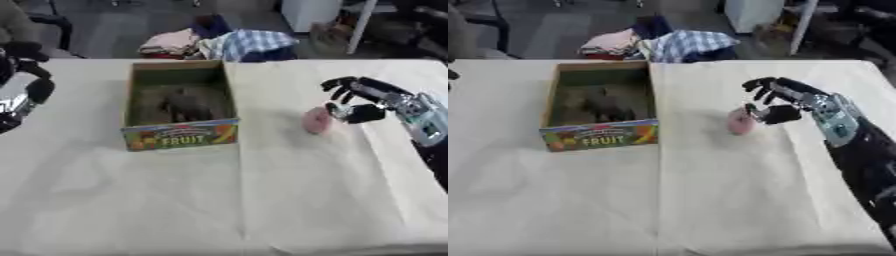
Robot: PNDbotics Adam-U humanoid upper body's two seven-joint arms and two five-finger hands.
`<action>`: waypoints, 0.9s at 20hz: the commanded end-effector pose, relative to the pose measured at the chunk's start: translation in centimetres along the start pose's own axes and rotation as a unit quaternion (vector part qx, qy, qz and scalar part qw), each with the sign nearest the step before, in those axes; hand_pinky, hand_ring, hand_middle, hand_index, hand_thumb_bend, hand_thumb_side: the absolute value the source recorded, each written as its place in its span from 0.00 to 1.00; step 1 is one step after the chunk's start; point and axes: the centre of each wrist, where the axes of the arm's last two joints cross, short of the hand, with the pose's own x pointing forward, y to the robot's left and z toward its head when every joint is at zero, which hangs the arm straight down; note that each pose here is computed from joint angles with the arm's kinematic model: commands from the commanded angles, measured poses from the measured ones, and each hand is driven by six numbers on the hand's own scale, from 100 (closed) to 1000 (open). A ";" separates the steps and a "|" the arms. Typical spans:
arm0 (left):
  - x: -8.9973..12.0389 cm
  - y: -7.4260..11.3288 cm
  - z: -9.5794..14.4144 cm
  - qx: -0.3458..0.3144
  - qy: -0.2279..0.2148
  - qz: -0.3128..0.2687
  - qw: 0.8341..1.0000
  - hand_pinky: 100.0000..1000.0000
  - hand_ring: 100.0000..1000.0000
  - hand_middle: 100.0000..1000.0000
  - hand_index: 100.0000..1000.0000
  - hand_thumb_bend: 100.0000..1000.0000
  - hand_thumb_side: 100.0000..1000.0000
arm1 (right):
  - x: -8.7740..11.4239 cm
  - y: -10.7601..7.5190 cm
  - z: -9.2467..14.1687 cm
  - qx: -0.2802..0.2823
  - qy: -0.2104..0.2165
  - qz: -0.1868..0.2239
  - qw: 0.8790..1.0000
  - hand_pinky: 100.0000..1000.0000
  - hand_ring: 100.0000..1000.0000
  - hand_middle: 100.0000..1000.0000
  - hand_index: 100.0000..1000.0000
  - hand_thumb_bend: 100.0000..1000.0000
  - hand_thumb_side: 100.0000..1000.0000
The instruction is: Pick up objects on the table and place them in the box.
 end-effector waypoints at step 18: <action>0.0 0.5 0.9 0.020 0.009 -0.003 1.000 0.87 0.58 0.63 0.79 0.52 0.58 | -0.3 1.1 -0.6 -0.060 0.052 0.151 0.985 0.60 0.63 0.43 0.52 0.09 0.07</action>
